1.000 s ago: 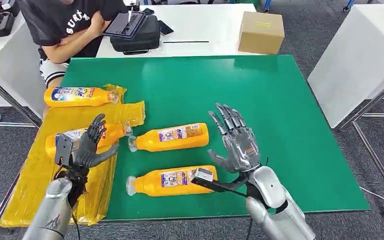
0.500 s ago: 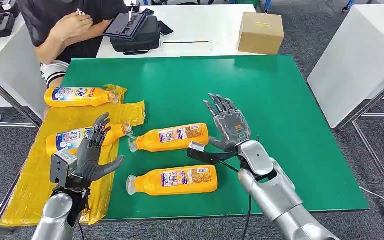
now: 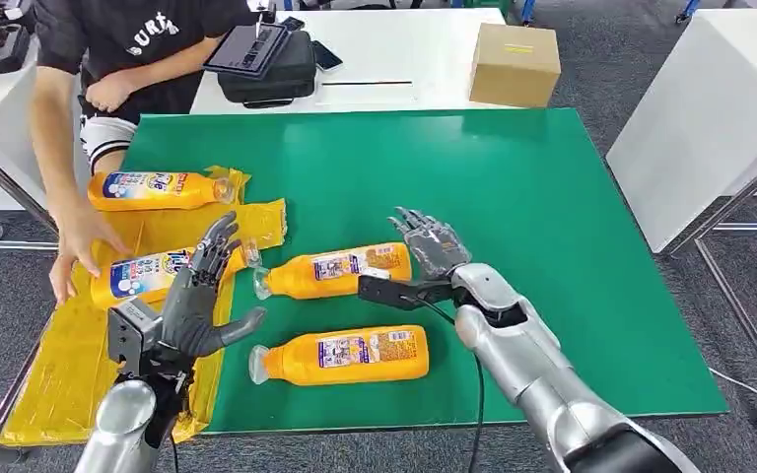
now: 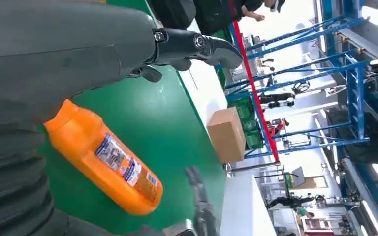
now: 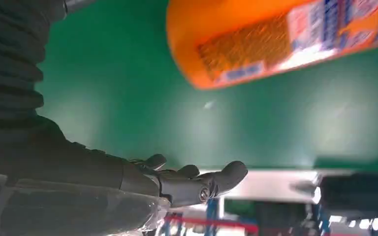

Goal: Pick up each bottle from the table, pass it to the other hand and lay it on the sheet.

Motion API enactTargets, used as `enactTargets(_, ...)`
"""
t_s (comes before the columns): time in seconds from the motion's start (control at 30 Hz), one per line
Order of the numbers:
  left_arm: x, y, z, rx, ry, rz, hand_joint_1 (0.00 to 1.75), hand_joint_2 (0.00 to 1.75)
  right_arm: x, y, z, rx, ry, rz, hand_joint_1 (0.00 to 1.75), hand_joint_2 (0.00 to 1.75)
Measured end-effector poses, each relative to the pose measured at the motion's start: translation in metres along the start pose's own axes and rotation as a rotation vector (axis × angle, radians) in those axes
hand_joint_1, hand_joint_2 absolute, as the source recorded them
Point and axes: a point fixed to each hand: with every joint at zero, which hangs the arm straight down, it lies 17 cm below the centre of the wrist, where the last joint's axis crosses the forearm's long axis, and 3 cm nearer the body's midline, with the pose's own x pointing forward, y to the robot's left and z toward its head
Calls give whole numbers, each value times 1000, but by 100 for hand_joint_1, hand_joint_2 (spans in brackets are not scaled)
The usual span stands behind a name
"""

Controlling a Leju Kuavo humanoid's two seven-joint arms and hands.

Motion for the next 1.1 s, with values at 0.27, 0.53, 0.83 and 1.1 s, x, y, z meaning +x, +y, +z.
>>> enactTargets(0.27, 1, -5, -1, -9, -2, 9, 0, 175, 10, 18, -1, 82, -20, -51, 0, 175)
enactTargets(0.53, 3, -12, -2, -17, -12, 8, 0, 175, 19, 37, -2, 161, -35, -30, 0, 175)
enactTargets(0.83, 5, -18, -4, -27, -25, 7, 0, 175, -1, 60, -4, 269, 41, 82, 0, 175)
enactTargets(1.1, 11, -20, -5, -32, -59, 1, 0, 175, -27, 63, -5, 336, 152, 203, 0, 175)
